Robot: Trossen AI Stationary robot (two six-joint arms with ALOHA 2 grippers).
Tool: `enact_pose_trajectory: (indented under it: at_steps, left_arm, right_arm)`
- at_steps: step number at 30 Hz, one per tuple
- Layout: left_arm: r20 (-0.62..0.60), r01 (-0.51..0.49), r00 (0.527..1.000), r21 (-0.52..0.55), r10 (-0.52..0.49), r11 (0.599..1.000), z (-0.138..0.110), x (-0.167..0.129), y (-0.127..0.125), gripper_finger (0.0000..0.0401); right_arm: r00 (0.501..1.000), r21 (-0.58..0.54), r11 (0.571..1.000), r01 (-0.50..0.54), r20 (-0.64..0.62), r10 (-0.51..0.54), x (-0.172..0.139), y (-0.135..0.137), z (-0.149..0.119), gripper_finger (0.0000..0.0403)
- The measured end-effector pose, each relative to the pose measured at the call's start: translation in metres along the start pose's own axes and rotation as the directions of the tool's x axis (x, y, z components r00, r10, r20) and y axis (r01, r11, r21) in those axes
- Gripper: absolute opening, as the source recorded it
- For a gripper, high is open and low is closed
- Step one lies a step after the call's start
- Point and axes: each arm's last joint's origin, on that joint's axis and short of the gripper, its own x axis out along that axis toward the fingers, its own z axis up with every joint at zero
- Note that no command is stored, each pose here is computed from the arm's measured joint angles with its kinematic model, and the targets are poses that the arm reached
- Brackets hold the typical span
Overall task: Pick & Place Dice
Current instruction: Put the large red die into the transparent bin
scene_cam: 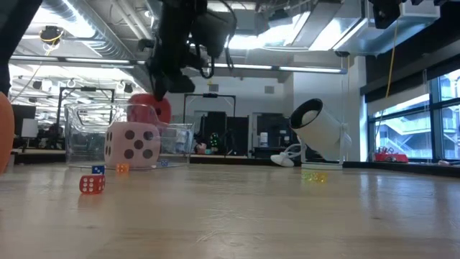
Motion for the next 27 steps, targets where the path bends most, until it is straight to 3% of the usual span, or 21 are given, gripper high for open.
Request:
enact_pose_trajectory:
  at_steps: [11, 27]
  left_arm:
    - [-0.002, -0.004, 1.000, -0.009, 0.004, 1.000, -0.0013, 0.0080, -0.0042, 0.0036]
    - [0.023, -0.010, 1.000, -0.003, 0.010, 1.000, 0.0001, 0.0077, -0.0051, 0.0119]
  right_arm:
    - [1.000, -0.003, 1.000, 0.000, 0.000, 0.000, 0.0000, 0.0000, 0.0000, 0.0242]
    - [1.000, -0.004, 1.000, 0.001, 0.000, -0.001, 0.0000, 0.0000, 0.0000, 0.0242]
